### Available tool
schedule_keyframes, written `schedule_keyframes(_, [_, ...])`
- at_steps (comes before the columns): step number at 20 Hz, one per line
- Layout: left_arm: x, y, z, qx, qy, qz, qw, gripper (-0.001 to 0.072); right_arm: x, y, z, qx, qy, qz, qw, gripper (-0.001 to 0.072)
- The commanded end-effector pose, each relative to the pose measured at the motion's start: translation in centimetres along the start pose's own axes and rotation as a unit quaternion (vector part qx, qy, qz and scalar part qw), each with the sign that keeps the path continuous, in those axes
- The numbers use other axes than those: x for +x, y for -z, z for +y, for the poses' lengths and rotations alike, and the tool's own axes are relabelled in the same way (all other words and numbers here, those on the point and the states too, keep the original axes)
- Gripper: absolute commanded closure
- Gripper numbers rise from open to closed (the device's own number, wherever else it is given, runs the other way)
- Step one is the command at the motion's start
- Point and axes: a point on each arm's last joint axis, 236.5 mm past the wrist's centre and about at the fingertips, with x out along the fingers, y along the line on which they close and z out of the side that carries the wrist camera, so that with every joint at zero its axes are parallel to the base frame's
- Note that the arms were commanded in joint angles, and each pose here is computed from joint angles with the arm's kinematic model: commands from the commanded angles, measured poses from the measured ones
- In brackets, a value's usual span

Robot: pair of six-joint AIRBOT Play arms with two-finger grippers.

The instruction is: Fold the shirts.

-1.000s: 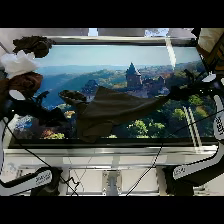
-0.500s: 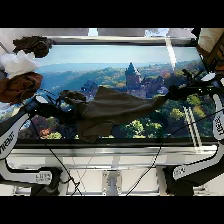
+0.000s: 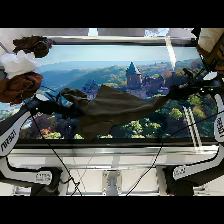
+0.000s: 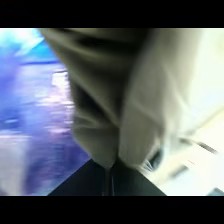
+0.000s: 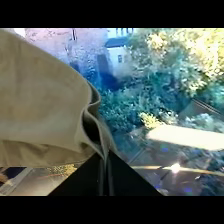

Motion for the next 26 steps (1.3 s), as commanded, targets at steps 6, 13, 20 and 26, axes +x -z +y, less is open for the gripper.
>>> schedule_keyframes(6, [-15.6,-2.7,-23.9,0.205,0.251,-0.151,0.934,0.0697,-14.7,-0.1,5.4,-0.038,-0.004,-0.170,0.985,0.0689])
schedule_keyframes(13, [-32.8,6.1,-37.9,0.401,0.266,-0.339,0.809,0.0697,-36.3,5.4,16.5,-0.146,0.022,-0.461,0.875,0.0691])
schedule_keyframes(20, [-42.6,10.3,-41.4,0.464,0.131,-0.522,0.704,0.0699,-43.9,8.9,28.4,-0.290,0.024,-0.550,0.783,0.0692])
schedule_keyframes(26, [-46.6,2.1,-24.5,0.269,-0.240,-0.558,0.748,0.0700,-46.5,5.2,21.1,-0.200,0.121,-0.569,0.789,0.0693])
